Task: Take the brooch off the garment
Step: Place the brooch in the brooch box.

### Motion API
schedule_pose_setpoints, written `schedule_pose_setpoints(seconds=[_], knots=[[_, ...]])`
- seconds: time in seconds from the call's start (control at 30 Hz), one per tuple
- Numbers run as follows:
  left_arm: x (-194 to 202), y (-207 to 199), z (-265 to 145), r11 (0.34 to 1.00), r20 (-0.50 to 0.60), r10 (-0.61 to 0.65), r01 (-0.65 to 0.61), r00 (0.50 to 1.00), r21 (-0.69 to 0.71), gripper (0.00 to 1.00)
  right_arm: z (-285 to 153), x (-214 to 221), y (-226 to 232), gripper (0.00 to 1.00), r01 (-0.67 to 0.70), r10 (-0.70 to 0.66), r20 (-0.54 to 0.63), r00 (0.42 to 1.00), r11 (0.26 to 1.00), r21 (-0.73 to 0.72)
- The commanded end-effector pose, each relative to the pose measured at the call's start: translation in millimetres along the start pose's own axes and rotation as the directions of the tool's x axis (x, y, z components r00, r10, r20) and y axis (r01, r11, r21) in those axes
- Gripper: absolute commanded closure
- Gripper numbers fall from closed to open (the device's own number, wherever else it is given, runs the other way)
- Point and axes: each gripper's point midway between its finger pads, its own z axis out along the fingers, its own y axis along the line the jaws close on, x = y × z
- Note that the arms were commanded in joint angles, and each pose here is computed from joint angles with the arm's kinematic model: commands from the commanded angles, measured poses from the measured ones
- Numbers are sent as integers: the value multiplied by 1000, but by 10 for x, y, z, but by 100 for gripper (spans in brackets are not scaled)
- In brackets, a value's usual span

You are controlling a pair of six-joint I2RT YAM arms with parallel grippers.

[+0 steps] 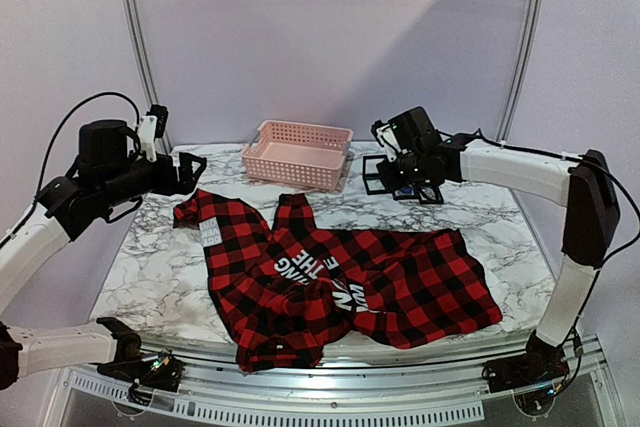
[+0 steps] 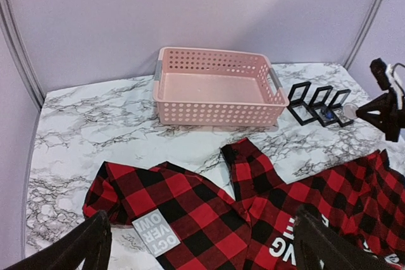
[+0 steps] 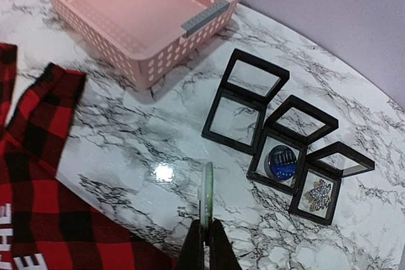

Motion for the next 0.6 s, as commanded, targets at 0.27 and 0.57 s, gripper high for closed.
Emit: schedule_pose_setpoints(seconds=[0.27, 0.57], knots=[[96, 140, -24, 998, -29, 25, -26, 999, -63, 1, 809, 9, -390, 100, 273, -261, -90, 961, 946, 172], [86, 163, -48, 996, -25, 33, -35, 999, -77, 0, 1149, 28, -521, 100, 310, -290, -129, 948, 935, 171]])
